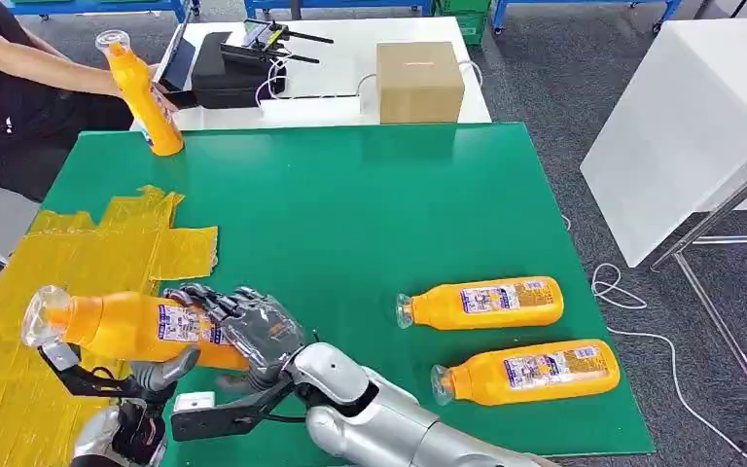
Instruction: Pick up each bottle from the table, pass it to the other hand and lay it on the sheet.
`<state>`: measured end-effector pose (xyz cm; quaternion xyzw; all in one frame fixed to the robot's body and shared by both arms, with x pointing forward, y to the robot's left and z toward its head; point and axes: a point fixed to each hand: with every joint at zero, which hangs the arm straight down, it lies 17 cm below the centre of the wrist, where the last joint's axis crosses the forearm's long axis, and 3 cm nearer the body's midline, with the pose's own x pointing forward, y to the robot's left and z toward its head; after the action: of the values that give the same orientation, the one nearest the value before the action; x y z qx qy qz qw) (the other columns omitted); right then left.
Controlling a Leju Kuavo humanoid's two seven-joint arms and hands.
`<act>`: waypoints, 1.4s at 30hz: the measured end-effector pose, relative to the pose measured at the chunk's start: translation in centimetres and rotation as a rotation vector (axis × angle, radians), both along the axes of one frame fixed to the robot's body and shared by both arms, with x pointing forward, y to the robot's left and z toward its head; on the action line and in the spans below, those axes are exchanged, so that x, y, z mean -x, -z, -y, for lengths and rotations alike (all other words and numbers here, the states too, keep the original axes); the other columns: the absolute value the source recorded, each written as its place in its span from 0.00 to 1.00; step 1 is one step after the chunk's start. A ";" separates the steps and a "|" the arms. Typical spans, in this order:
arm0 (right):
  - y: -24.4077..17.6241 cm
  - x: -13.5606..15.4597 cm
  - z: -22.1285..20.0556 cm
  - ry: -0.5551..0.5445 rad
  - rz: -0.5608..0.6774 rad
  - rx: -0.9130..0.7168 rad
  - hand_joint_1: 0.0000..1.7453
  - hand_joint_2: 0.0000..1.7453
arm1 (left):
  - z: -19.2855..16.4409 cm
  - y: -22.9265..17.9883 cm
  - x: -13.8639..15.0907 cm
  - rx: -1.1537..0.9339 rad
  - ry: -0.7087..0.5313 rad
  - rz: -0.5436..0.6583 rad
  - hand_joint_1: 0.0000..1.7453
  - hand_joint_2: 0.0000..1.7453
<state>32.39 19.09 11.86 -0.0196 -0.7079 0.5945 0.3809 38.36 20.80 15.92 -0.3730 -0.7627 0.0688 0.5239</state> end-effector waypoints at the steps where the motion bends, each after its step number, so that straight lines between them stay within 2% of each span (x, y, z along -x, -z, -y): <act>1: -0.1 0.0 0.0 0.001 0.005 -0.003 0.00 0.00 | -0.1 0.0 0.0 -0.004 -0.004 0.003 1.00 1.00; 4: -0.3 -0.3 0.4 0.028 0.034 -0.021 0.00 0.00 | -0.4 0.0 -0.3 -0.079 -0.056 0.027 1.00 1.00; 7: -0.6 -1.5 1.8 0.087 0.044 -0.052 0.00 0.00 | -1.6 0.7 -1.5 -0.238 -0.178 0.047 1.00 1.00; 9: -0.9 -2.2 3.1 0.121 0.040 -0.084 0.00 0.00 | -4.5 0.5 -3.1 -0.351 -0.324 0.060 1.00 1.00; 13: -1.8 -4.3 6.6 0.207 0.038 -0.150 0.00 0.00 | -8.6 0.0 -4.7 -0.521 -0.501 0.090 1.00 1.00; 17: -2.3 -5.9 10.8 0.261 0.004 -0.202 0.00 0.00 | -13.1 0.9 -5.2 -0.888 -0.779 0.111 1.00 1.00; 19: -1.6 -6.0 12.8 0.234 -0.054 -0.212 0.00 0.00 | -15.3 0.6 -5.2 -1.103 -0.932 0.146 1.00 1.00; 22: -1.2 -6.4 16.1 0.185 -0.097 -0.222 0.00 0.00 | -17.8 0.4 -5.0 -1.371 -1.091 0.193 1.00 1.00; 26: -1.7 -7.4 20.1 0.199 -0.065 -0.214 0.00 0.00 | -19.5 1.2 -4.7 -1.452 -1.128 0.187 1.00 1.00; 32: -2.3 -7.4 21.5 0.198 -0.038 -0.204 0.00 0.00 | -19.8 2.0 -4.8 -1.465 -1.116 0.173 1.00 1.00; 33: -2.4 -7.4 21.6 0.198 -0.036 -0.204 0.00 1.00 | -19.8 2.0 -4.8 -1.466 -1.116 0.172 1.00 1.00; 38: -2.2 -7.1 23.5 0.182 -0.054 -0.192 0.00 1.00 | -21.3 2.5 -4.6 -1.651 -1.188 0.174 1.00 1.00; 42: -1.0 -5.9 29.1 0.168 -0.091 -0.113 0.00 1.00 | -23.9 5.8 -4.1 -1.839 -1.130 0.139 1.00 1.00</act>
<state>38.25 -10.02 12.88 -0.0302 -0.7182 0.5197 0.4618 42.43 44.69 10.14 0.5655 -0.6117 -0.3198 0.4513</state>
